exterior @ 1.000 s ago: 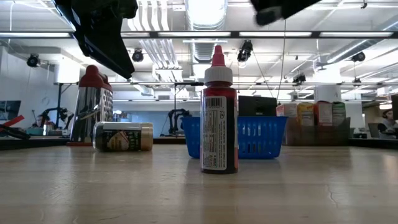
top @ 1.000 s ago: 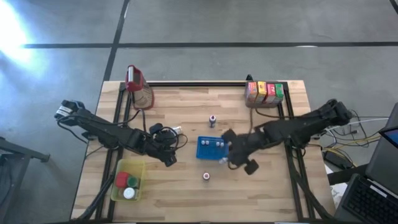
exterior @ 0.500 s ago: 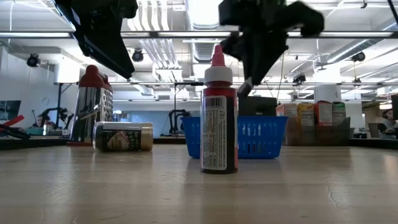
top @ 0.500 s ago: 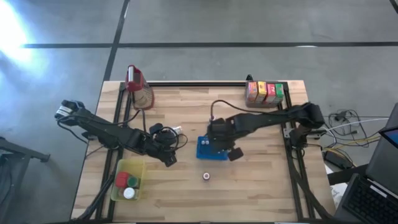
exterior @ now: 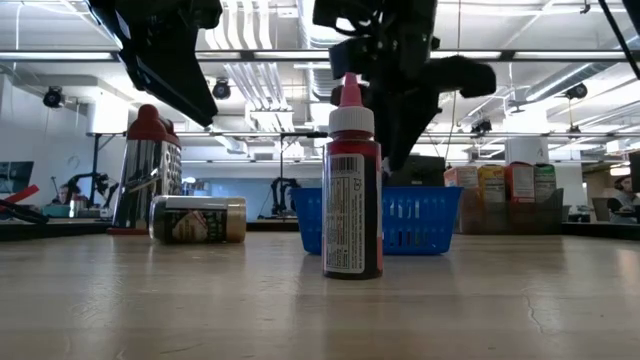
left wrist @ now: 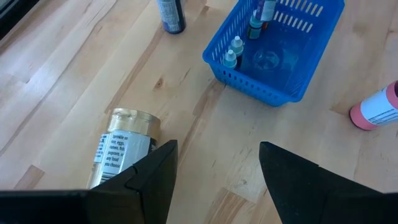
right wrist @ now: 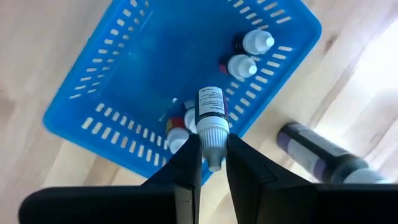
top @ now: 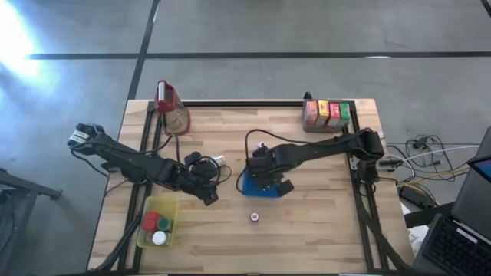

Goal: Pick & Place Kitchen Items
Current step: Put the small purple food coloring bottle into the blue bin

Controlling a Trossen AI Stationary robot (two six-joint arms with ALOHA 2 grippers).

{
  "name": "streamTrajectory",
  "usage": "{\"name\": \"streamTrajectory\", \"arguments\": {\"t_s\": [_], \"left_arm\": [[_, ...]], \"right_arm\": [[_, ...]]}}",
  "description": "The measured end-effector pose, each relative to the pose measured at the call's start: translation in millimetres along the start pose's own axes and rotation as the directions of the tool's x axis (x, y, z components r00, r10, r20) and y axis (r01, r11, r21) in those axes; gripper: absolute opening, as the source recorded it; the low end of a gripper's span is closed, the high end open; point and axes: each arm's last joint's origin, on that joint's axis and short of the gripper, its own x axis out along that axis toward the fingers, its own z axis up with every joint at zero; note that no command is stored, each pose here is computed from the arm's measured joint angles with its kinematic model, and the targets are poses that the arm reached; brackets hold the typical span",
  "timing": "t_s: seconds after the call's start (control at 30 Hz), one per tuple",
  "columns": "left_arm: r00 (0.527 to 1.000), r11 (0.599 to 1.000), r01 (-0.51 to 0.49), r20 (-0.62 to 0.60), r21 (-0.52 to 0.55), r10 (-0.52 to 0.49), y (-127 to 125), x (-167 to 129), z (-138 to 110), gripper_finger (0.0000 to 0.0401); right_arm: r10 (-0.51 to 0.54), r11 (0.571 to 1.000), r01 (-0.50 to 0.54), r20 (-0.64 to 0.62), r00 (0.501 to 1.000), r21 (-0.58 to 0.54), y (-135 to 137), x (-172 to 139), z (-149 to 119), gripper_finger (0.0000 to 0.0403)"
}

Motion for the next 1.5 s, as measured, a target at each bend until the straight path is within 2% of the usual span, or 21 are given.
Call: {"name": "streamTrajectory", "arguments": {"t_s": [0.2,0.43,0.63,0.8,1.03,1.5], "left_arm": [[1.000,1.000,0.001,0.002,-0.001,-0.001,-0.1,0.0,0.1,0.0232],[1.000,1.000,0.002,0.002,-0.001,-0.002,-0.2,0.0,0.2,0.0232],[1.000,1.000,0.002,0.003,-0.002,-0.002,-0.2,0.0,0.2,0.0232],[1.000,1.000,0.005,0.006,-0.004,-0.004,-0.4,0.1,0.6,0.0232],[1.000,1.000,0.004,0.006,-0.004,-0.004,-0.4,0.1,0.6,0.0232],[1.000,1.000,0.004,0.005,-0.004,-0.004,-0.4,0.0,0.5,0.0232]], "right_arm": [[-0.003,0.998,0.002,-0.012,1.000,-0.057,-3.0,9.5,10.0,0.0047],[-0.087,0.975,0.070,-0.069,0.994,-0.212,0.0,12.0,12.9,0.0042],[-0.199,0.910,0.147,-0.098,0.975,-0.388,10.0,10.0,18.6,0.0043],[-0.235,0.861,0.163,-0.093,0.967,-0.481,21.9,9.4,25.2,0.0042],[-0.280,0.813,0.183,-0.096,0.955,-0.552,30.6,9.9,28.3,0.0045],[-0.278,0.784,0.170,-0.094,0.956,-0.597,31.9,18.0,26.4,0.0041]]}}
